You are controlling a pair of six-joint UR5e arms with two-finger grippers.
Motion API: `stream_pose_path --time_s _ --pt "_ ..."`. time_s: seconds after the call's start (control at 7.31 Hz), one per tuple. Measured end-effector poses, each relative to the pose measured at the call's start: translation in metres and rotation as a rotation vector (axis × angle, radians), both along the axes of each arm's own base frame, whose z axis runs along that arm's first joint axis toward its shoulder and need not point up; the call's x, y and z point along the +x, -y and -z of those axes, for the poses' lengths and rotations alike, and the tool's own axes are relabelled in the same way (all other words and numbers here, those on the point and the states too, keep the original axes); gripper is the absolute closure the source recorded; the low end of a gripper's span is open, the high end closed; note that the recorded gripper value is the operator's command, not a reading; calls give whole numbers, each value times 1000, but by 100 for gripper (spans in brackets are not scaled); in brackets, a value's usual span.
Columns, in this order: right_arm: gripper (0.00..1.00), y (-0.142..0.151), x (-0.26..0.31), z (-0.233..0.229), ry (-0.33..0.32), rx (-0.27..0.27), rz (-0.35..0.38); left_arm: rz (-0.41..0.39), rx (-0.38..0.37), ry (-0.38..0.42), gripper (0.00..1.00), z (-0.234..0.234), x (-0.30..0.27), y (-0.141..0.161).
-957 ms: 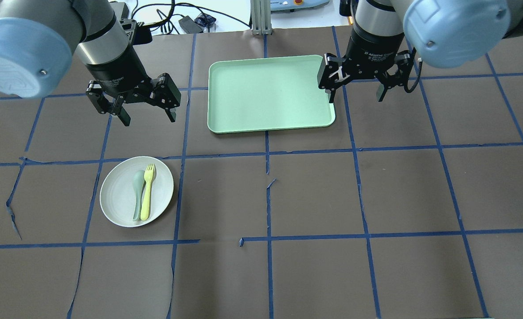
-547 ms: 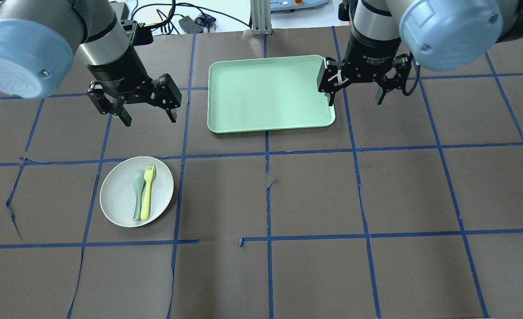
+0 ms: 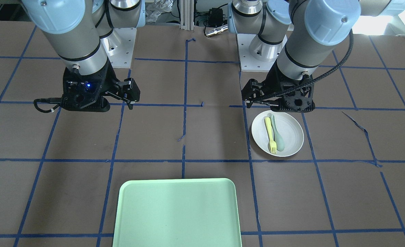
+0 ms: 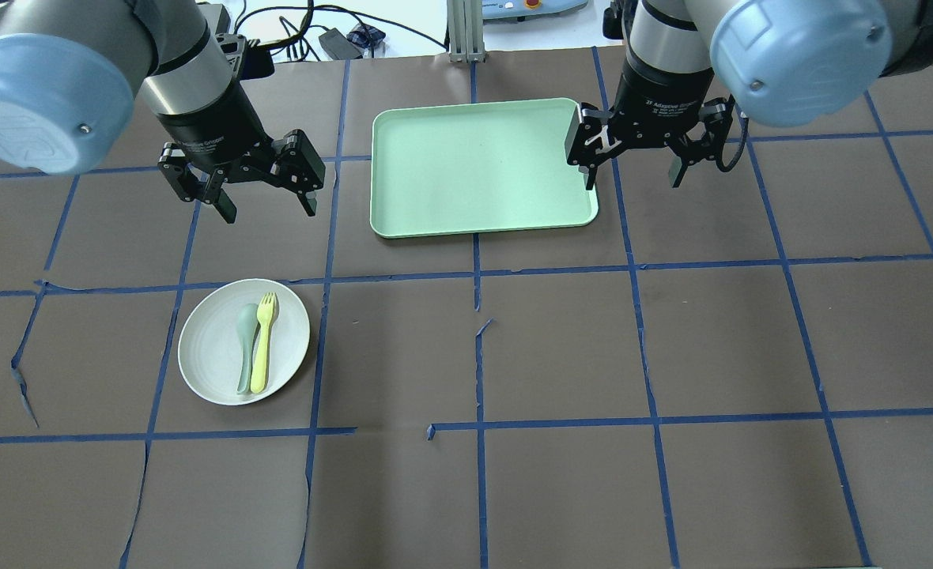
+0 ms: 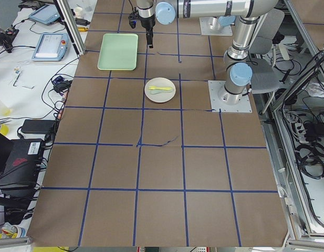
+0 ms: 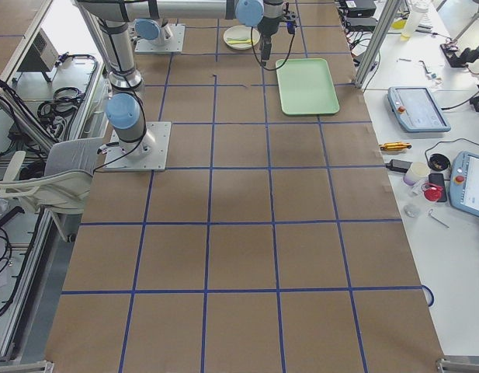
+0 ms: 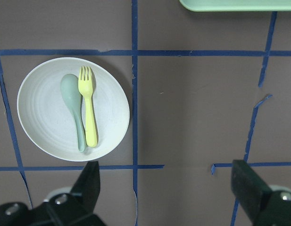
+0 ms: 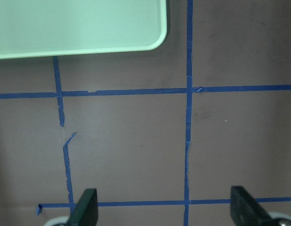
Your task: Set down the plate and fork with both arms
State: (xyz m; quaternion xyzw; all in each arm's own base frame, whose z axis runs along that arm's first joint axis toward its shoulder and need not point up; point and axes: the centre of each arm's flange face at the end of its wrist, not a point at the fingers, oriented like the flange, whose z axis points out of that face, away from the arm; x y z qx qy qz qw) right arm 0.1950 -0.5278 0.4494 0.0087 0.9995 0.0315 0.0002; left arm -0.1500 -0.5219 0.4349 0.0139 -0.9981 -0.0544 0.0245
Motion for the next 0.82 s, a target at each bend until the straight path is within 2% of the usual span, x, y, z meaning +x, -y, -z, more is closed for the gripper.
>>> stream_pose_path --time_s 0.82 --pt "0 1 1 1 7 1 -1 -12 0 6 0 7 0 2"
